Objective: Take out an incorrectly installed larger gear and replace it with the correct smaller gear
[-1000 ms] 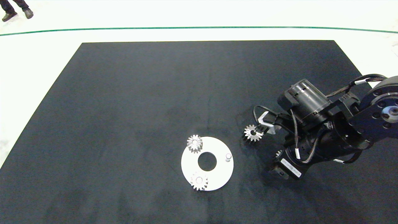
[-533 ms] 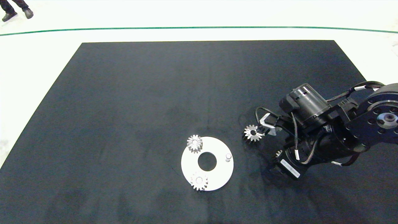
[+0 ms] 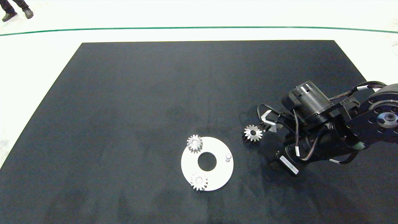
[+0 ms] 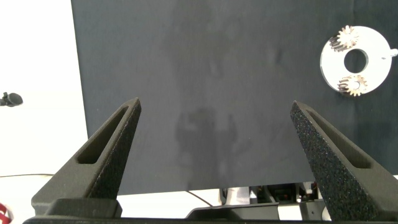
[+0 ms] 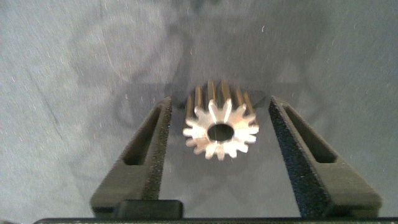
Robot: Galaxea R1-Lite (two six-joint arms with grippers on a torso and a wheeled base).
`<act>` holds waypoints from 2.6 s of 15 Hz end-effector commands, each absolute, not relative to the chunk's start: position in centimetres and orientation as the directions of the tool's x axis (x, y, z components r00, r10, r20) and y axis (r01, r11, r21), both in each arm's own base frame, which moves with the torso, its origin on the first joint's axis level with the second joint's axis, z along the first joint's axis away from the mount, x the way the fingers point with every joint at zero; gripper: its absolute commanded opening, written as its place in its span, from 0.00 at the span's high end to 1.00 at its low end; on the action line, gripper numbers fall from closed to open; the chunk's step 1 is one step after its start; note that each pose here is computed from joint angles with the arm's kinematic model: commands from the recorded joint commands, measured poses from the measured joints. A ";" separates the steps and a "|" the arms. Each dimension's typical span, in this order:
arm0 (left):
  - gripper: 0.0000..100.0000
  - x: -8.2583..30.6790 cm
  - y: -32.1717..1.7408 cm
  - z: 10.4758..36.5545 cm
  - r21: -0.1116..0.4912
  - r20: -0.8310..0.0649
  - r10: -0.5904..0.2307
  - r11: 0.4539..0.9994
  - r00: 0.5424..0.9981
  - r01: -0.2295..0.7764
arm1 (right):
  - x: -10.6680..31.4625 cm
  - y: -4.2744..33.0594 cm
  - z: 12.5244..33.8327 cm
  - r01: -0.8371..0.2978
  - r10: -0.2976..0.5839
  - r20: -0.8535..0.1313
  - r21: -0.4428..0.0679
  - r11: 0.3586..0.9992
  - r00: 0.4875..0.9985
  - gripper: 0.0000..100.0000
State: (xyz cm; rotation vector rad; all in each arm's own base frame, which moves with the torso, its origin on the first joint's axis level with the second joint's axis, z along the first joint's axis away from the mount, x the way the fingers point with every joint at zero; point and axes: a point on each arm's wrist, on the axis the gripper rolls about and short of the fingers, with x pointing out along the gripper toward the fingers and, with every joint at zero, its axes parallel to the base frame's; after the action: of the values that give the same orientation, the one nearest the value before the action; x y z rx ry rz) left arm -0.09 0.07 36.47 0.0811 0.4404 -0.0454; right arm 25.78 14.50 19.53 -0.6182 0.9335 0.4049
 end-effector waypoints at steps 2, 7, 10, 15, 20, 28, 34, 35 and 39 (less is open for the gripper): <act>0.00 -0.1 0.1 36.4 0.069 -0.433 -0.025 0.996 0.901 0.061 | 25.8 14.5 18.9 -0.579 0.064 -0.843 -0.310 0.754 0.534 0.47; 0.00 -0.2 0.1 36.4 0.069 -0.432 -0.025 0.996 0.902 0.061 | 25.6 14.4 18.9 -0.582 0.062 -0.844 -0.313 0.751 0.533 0.56; 0.00 -0.1 0.1 36.4 0.069 -0.433 -0.025 0.996 0.901 0.061 | 25.5 14.3 18.8 -0.584 0.056 -0.847 -0.315 0.749 0.529 0.62; 0.00 -0.2 0.1 36.4 0.069 -0.432 -0.026 0.996 0.902 0.062 | 24.6 14.7 19.8 -0.603 0.088 -0.830 -0.322 0.730 0.550 0.72; 0.00 -0.1 0.1 36.3 0.071 -0.438 -0.027 0.995 0.898 0.065 | 23.2 17.8 24.2 -0.658 0.194 -0.779 -0.336 0.674 0.596 0.75; 0.00 0.1 0.1 36.2 0.077 -0.445 -0.026 0.995 0.895 0.067 | 24.4 26.0 25.5 -0.776 0.212 -0.844 -0.315 0.547 0.493 0.75; 0.00 0.3 0.0 36.2 0.077 -0.448 -0.026 0.995 0.894 0.067 | 25.0 27.3 23.3 -0.795 0.172 -0.877 -0.305 0.524 0.449 0.75; 0.00 0.3 0.0 36.2 0.077 -0.449 -0.026 0.995 0.893 0.068 | 25.1 27.4 23.0 -0.796 0.168 -0.879 -0.304 0.523 0.446 0.75; 0.00 0.4 0.0 36.1 0.080 -0.455 -0.027 0.994 0.890 0.071 | 25.2 27.9 22.3 -0.803 0.159 -0.887 -0.301 0.514 0.434 0.75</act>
State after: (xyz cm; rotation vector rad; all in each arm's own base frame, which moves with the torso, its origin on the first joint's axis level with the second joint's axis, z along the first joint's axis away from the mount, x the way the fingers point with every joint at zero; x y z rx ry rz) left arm 0.35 0.04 36.18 0.0951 0.4615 -0.0506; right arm 25.10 27.71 22.78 -0.8101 0.9162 0.6904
